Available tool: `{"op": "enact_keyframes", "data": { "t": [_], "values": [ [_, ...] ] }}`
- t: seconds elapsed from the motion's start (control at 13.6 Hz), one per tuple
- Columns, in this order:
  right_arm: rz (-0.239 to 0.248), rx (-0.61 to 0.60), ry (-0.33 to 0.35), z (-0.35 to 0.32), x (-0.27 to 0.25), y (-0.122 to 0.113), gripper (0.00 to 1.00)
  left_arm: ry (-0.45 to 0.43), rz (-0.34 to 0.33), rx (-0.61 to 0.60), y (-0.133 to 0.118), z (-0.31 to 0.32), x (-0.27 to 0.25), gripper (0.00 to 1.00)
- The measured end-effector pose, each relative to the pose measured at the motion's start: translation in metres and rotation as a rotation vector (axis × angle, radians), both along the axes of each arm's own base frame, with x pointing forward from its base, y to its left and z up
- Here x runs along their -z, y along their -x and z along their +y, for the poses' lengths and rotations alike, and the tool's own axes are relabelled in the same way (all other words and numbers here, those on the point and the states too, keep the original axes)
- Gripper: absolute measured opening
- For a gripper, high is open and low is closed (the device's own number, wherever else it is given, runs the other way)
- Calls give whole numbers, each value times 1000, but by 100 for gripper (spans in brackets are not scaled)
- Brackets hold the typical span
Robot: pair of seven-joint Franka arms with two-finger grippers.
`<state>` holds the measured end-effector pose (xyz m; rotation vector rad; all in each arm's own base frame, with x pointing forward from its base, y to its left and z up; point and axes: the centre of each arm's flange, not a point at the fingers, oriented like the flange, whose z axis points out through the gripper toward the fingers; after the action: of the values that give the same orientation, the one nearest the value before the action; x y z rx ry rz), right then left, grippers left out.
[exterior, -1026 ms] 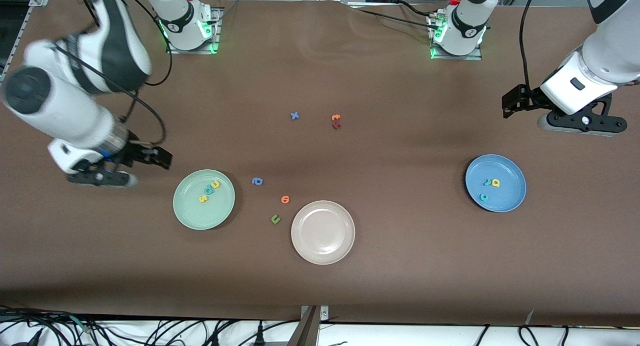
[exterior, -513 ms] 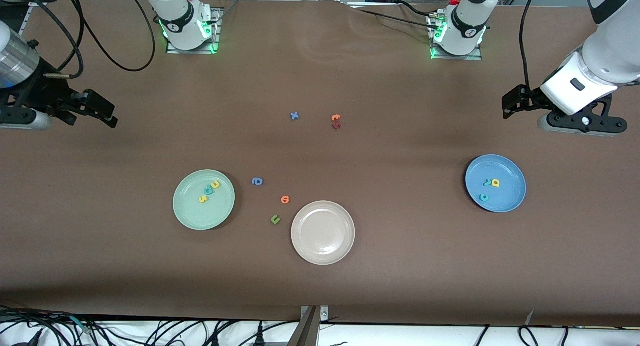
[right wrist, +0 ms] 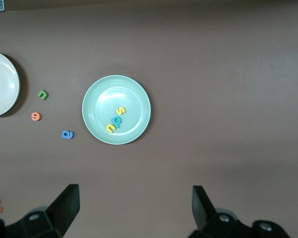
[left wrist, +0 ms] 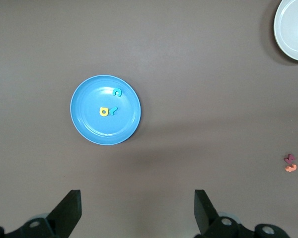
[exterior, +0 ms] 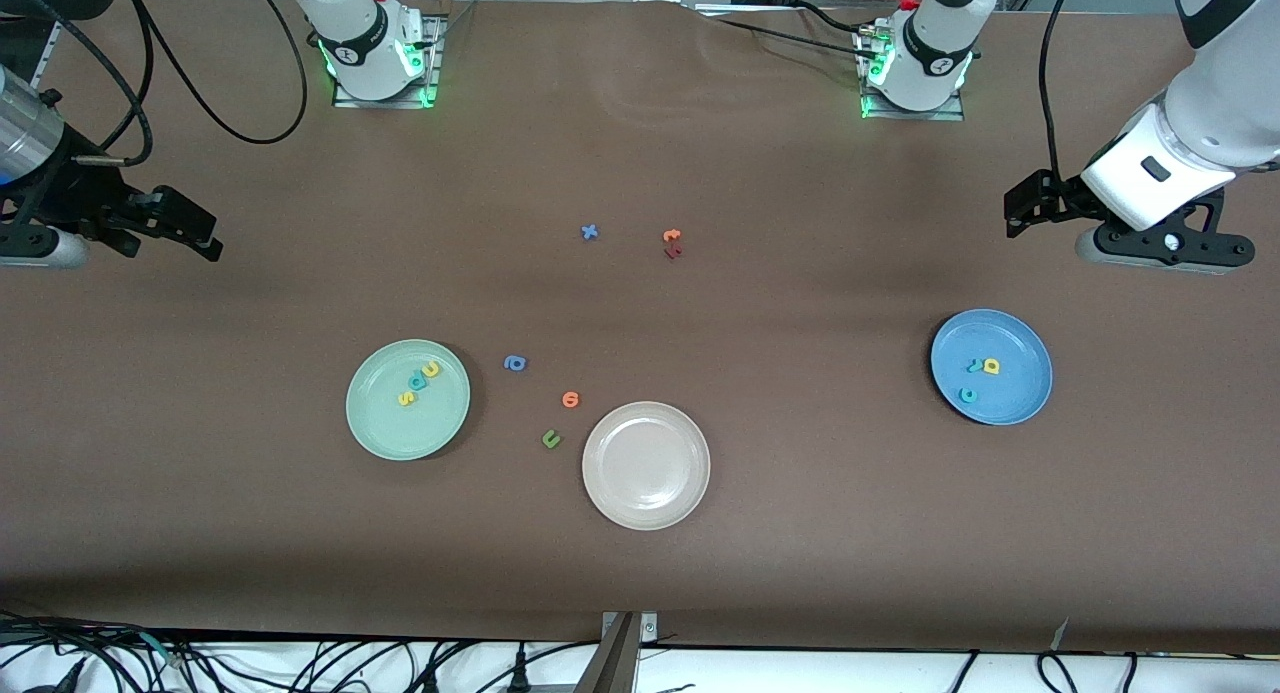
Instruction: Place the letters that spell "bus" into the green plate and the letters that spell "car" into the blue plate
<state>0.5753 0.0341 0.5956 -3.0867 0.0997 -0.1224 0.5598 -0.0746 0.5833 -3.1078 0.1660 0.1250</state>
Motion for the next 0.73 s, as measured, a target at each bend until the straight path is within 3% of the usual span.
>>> {"op": "enact_keyframes", "data": {
  "t": [0.51, 0.73],
  "values": [
    [21, -46, 73, 14, -1, -7, 100, 0, 0, 0, 0, 0, 0, 100],
    [66, -88, 135, 22, 0, -1, 100, 0, 0, 0, 0, 0, 0, 100]
  ]
}}
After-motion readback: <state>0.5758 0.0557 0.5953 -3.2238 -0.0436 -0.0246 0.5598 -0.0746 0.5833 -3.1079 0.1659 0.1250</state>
